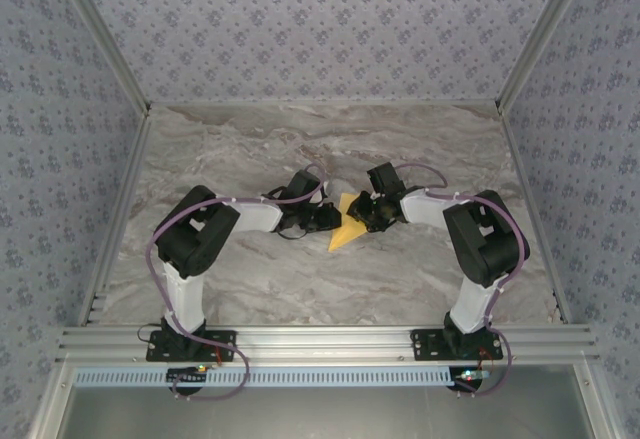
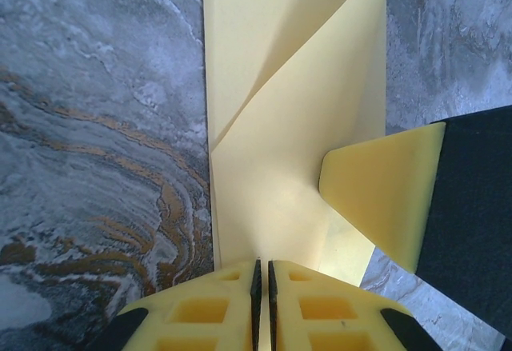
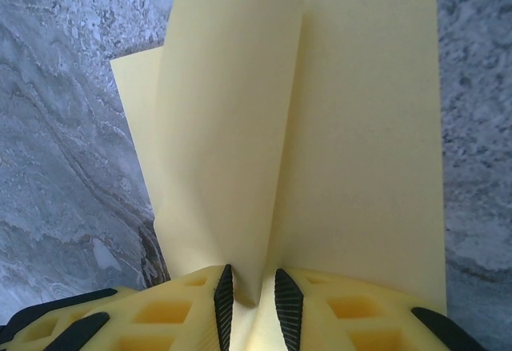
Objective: Fold a paper plane with a square sheet of paper (pick it up from the middle)
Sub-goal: Fourth fold the wing at the center of the table.
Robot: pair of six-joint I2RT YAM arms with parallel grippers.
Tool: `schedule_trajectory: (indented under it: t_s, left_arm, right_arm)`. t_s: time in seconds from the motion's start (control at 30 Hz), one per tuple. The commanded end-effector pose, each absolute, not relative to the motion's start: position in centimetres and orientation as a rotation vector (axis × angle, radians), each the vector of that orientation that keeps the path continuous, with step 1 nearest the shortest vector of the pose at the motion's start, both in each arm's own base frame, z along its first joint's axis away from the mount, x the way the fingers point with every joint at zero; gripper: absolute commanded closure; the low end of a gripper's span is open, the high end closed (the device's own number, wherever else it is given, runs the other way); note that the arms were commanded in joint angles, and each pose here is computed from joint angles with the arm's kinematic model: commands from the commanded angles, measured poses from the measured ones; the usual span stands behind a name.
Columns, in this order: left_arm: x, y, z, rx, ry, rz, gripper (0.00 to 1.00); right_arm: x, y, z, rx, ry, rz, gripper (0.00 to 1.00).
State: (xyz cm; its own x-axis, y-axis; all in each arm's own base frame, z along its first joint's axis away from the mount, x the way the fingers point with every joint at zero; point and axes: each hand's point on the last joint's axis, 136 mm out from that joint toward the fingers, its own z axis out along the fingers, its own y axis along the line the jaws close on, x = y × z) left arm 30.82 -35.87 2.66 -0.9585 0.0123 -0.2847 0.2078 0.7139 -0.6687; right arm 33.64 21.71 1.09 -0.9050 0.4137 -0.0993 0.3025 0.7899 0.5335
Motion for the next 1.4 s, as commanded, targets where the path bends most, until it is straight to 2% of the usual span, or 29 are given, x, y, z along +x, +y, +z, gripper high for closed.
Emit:
schedule_trajectory:
  t_s: [0.0,0.67,1.37]
  left_arm:
    - [30.9,-35.8,2.4,0.188,2.666,-1.052,0.85]
    - [31.2,-35.3,3.3,0.168,2.628,-1.035,0.84]
    - [30.3,-35.0,1.6,0.179,2.696,-1.017,0.88]
  right_arm:
    - [27.5,15.7,-6.7,0.714,3.011,0.284,0.70]
    - [27.3,15.7,-7.1,0.704,3.026,0.266,0.67]
    - [27.2,15.8,-7.3,0.697,3.038,0.258,0.71]
